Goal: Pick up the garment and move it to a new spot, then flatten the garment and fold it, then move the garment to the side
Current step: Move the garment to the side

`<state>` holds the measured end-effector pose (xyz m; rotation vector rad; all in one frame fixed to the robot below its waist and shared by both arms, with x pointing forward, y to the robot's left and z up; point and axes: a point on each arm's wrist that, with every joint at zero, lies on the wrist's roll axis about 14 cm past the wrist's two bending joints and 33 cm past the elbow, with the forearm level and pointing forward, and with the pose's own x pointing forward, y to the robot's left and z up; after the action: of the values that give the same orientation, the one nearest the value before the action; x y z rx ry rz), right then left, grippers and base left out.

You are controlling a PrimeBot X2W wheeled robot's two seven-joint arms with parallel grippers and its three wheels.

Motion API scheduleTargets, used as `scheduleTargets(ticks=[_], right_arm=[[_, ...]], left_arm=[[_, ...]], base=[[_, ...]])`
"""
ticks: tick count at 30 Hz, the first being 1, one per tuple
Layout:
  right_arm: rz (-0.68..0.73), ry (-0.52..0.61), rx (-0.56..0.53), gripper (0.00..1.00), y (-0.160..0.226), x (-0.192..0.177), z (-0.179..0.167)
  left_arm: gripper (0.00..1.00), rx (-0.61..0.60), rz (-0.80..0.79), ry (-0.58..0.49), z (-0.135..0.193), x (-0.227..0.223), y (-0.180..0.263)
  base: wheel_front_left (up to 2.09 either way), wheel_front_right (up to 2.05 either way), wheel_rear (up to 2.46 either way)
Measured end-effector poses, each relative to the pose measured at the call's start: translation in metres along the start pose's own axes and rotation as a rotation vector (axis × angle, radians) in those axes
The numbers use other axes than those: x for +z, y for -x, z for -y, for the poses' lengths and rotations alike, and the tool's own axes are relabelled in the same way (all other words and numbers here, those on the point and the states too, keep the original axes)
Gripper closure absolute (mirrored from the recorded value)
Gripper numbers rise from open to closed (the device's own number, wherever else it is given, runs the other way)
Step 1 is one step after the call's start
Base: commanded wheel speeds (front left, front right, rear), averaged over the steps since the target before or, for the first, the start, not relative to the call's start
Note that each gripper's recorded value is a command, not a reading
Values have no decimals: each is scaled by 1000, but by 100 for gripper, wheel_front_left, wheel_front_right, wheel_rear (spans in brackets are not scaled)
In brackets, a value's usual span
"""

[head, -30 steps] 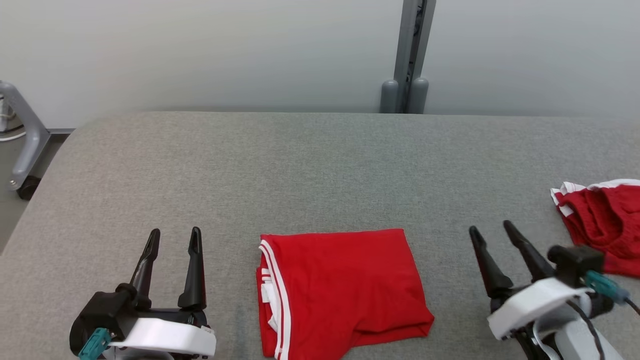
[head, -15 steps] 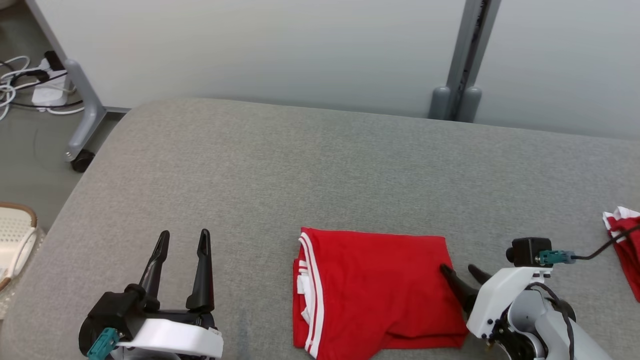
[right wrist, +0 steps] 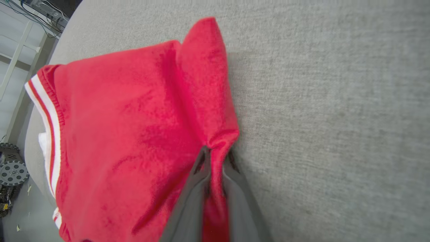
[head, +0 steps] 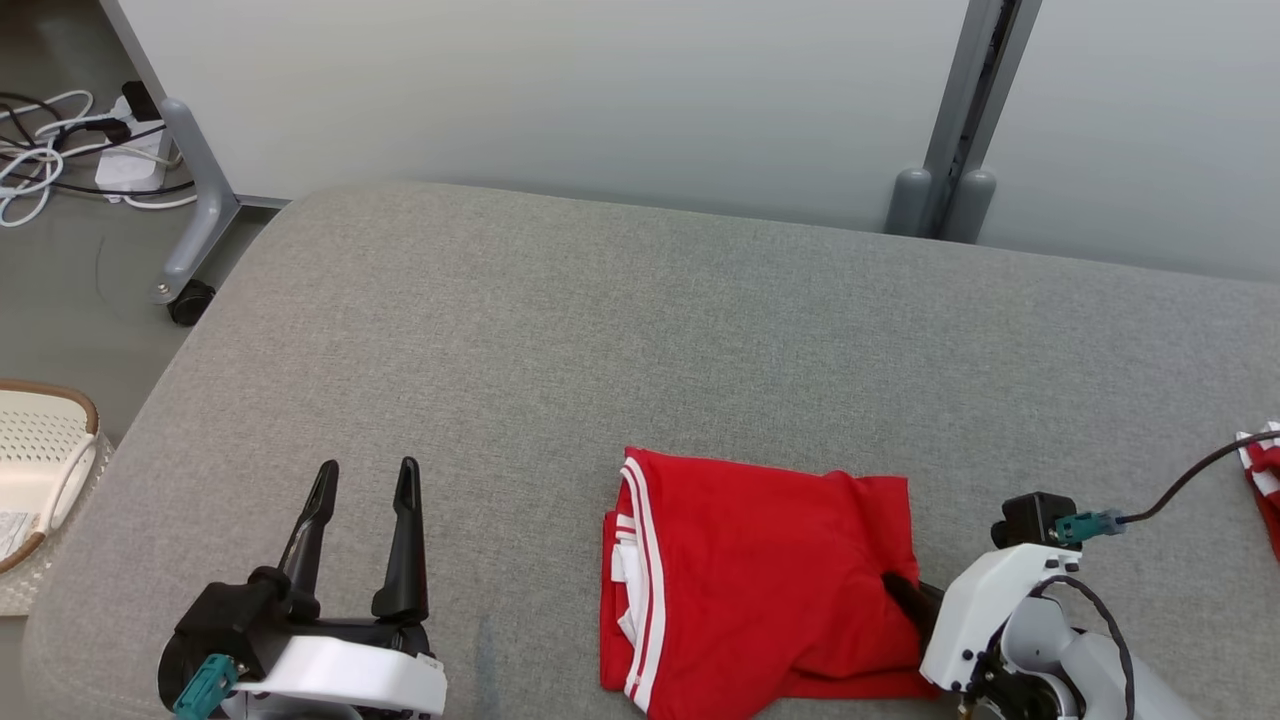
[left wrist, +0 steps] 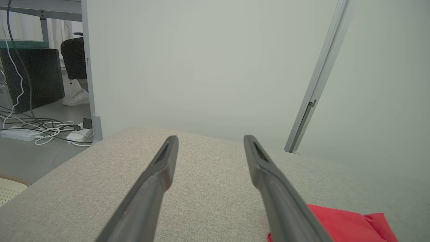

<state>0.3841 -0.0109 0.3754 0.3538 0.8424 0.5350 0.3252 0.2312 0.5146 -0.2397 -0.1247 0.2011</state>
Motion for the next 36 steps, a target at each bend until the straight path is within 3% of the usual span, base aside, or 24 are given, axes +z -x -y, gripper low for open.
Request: scheduleTargets(ticks=[11,19,24,36], right_arm=[[281,24,-59,100,26,55,23],[410,26,-164,100,71,68,66],[478,-16,-243,100,105,62,94],[574,-63,-360,100,153,53,128]], left_arm=[[0,-86,-2,5,27,-2,-11],[0,-268,-24,32,89,-12,-28],[0,-422,-50,57,144,-23,-36],[0,-605,-103,89,212,-44,-40]], base=[[0,0,0],[0,0,0],[0,0,0],[0,0,0]])
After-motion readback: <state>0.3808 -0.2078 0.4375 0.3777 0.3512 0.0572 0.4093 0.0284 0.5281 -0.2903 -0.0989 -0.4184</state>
